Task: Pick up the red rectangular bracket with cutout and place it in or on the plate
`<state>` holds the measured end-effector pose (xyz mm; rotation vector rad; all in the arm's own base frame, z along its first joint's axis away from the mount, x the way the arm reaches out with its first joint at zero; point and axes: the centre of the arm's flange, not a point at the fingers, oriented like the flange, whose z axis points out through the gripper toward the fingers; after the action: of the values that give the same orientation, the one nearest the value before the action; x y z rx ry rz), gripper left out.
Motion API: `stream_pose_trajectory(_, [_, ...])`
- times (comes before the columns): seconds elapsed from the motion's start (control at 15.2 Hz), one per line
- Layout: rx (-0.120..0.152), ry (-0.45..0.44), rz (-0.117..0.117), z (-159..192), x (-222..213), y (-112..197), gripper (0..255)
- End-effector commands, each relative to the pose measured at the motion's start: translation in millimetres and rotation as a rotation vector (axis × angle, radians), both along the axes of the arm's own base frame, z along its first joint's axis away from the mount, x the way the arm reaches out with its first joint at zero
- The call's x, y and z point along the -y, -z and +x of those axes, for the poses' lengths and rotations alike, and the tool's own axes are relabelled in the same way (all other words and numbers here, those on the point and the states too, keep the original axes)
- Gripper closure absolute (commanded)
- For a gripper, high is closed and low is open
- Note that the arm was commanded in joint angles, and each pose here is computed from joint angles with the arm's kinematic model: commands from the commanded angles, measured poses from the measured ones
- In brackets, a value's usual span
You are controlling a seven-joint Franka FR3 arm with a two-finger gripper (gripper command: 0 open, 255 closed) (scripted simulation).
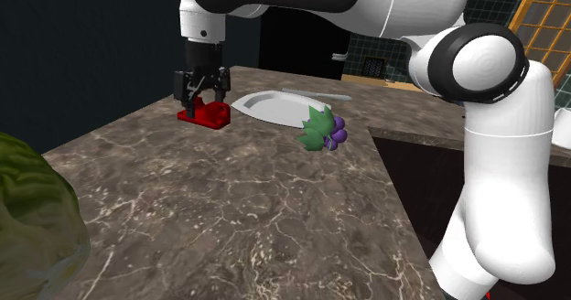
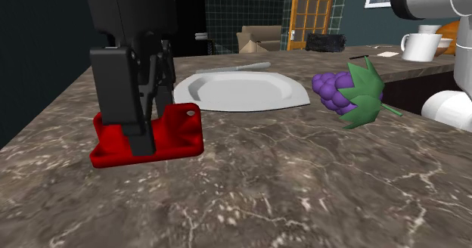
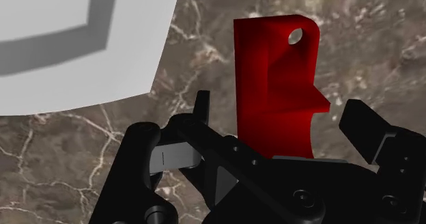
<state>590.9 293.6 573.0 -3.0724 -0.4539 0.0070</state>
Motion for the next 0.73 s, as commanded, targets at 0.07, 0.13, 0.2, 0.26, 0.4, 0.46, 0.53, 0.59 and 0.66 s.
stream_pose_trajectory(0.07, [0.000, 0.000, 0.000, -0.1, -0.1, 7.8, 0])
stream_pose_trajectory(0.13, [0.000, 0.000, 0.000, -0.1, -0.1, 7.8, 0])
stream_pose_trajectory(0.2, [0.000, 0.000, 0.000, -0.1, -0.2, 7.8, 0])
stream_pose_trajectory(0.26, [0.000, 0.000, 0.000, -0.1, -0.2, 7.8, 0])
stream_pose_trajectory(0.4, [0.000, 0.000, 0.000, -0.1, -0.2, 7.8, 0])
stream_pose_trajectory(0.46, [0.000, 0.000, 0.000, -0.1, -0.2, 7.7, 0])
stream_pose_trajectory(0.53, [0.000, 0.000, 0.000, -0.1, -0.2, 7.7, 255])
stream_pose_trajectory(0.59, [0.000, 0.000, 0.000, -0.1, -0.2, 7.7, 255])
stream_pose_trajectory(0.66, [0.000, 0.000, 0.000, -0.1, -0.2, 7.7, 255])
